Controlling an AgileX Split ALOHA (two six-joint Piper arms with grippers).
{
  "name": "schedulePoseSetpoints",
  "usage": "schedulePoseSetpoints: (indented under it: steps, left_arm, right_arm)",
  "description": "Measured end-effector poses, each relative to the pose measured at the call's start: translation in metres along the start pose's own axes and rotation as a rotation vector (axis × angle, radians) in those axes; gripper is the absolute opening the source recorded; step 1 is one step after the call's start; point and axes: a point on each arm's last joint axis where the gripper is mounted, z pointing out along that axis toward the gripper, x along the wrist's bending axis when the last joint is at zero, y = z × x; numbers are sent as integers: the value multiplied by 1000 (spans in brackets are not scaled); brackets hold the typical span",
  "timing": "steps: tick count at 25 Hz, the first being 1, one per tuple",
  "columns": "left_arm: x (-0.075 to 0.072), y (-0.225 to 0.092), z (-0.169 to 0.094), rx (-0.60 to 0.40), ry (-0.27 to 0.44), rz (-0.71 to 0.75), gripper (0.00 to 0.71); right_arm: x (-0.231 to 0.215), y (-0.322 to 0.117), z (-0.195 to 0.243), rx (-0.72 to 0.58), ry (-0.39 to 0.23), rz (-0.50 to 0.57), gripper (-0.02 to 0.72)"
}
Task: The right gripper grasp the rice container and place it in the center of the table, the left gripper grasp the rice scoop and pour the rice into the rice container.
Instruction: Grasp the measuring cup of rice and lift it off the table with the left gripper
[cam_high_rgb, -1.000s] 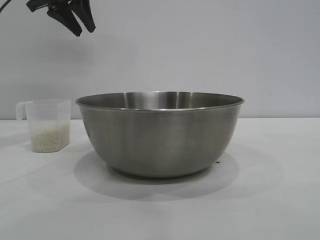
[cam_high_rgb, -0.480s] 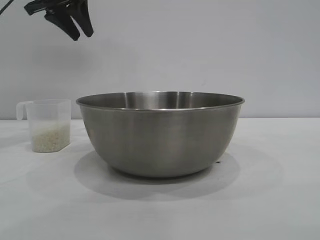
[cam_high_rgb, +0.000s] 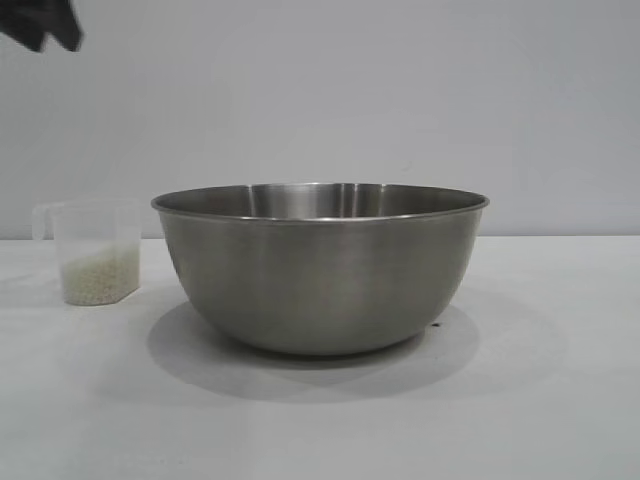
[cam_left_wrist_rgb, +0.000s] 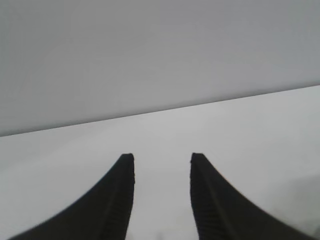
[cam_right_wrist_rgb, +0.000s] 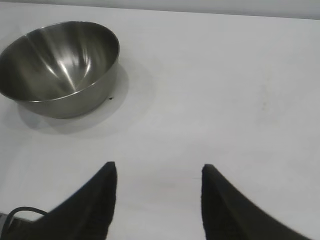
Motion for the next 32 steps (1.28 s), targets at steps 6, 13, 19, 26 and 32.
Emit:
schedulePoseSetpoints:
  steps: [6, 13, 19, 26, 32]
  left_arm:
    - [-1, -22, -8, -20, -15, -5, 211]
    - [-7, -44, 14, -44, -14, 45, 211]
    - [-11, -48, 25, -182, -19, 48, 211]
    - [-17, -50, 26, -187, -89, 23, 211]
    - [-18, -59, 27, -131, -99, -42, 211]
  right_arm:
    - [0, 0, 0, 0, 0, 0, 322]
    - [0, 0, 0, 0, 0, 0, 322]
    - [0, 0, 0, 0, 0, 0, 322]
    - [0, 0, 0, 0, 0, 0, 322]
    - [0, 0, 0, 0, 0, 0, 322]
